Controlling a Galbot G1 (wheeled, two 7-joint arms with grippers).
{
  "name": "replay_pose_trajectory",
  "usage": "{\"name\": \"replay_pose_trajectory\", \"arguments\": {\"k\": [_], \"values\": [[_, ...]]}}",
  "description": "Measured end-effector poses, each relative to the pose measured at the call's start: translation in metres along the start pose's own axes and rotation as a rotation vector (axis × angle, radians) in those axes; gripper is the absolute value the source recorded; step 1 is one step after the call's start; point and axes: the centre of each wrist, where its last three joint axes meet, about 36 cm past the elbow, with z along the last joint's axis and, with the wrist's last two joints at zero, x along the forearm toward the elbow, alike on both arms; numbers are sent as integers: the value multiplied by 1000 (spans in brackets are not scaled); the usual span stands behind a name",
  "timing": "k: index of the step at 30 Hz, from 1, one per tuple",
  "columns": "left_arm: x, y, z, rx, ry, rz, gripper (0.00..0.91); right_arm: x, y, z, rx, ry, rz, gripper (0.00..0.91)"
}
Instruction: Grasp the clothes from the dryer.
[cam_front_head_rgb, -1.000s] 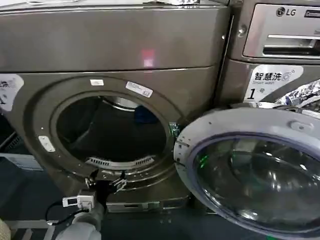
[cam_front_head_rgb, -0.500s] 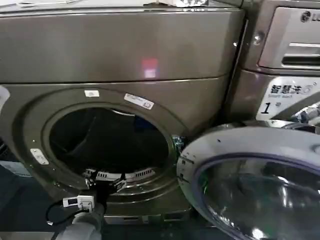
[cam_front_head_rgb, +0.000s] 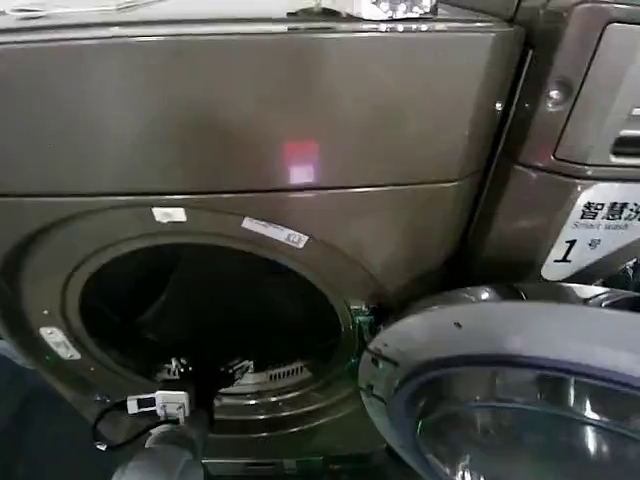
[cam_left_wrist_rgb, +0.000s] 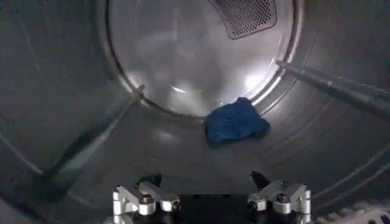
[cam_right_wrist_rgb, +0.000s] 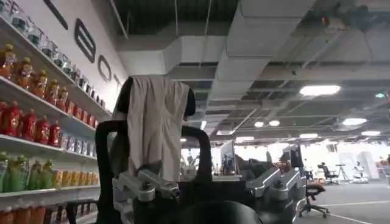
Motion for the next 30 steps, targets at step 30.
{"name": "replay_pose_trajectory", "arguments": {"k": [30], "values": [[-53,-7,-17,-1,-33,-37,907,-3,5,-2,15,-15,-6,907]]}}
